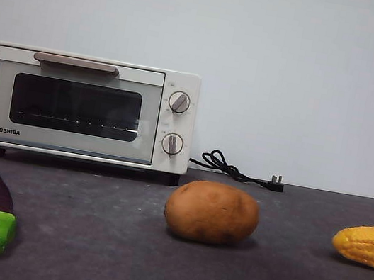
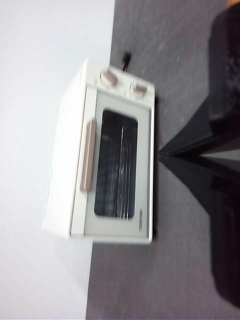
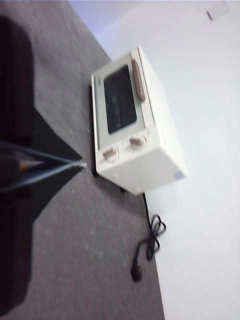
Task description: Take the eggplant from the table,put the eggplant in the oven
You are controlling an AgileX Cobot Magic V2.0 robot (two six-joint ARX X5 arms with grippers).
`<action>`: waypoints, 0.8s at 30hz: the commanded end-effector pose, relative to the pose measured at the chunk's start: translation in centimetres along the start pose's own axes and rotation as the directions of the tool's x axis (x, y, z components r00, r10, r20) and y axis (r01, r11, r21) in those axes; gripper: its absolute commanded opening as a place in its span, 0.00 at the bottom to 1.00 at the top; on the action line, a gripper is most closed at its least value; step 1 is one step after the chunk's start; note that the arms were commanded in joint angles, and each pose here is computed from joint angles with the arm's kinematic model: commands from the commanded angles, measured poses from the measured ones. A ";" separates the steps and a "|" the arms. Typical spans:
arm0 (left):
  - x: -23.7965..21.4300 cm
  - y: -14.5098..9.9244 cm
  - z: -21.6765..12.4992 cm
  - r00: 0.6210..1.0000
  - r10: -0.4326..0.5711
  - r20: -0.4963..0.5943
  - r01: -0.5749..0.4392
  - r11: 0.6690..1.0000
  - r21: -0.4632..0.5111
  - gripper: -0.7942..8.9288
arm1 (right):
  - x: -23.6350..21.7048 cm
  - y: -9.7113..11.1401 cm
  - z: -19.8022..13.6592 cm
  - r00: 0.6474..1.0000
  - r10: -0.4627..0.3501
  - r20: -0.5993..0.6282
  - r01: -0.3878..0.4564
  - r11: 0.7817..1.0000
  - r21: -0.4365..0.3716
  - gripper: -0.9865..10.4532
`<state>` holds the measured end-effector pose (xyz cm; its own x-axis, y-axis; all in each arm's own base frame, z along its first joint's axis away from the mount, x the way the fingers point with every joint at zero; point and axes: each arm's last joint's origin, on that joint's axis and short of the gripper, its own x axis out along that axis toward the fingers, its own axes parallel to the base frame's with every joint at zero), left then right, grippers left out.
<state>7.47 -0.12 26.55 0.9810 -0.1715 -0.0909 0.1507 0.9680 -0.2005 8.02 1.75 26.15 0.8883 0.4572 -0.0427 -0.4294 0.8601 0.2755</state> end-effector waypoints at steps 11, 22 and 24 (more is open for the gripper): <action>-0.7 -2.4 9.3 0.988 -0.132 -0.083 0.134 0.991 0.029 0.08 | 0.2 3.1 10.3 0.976 0.098 -0.194 -0.125 0.984 -0.128 0.08; -1.5 -4.7 17.1 0.964 -0.227 -0.140 0.244 0.962 0.124 0.08 | 1.9 5.4 17.4 0.937 0.261 -0.230 -0.296 0.946 -0.131 0.08; -1.6 -5.0 18.1 0.959 -0.247 -0.141 0.265 0.956 0.130 0.08 | 2.1 6.0 18.3 0.922 0.297 -0.250 -0.335 0.934 -0.123 0.08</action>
<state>7.45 -1.38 44.97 0.8887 -0.4214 -0.1804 0.4057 0.9063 -0.1186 10.41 3.61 44.89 0.6617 0.7211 -0.2055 -0.7030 0.6919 0.1645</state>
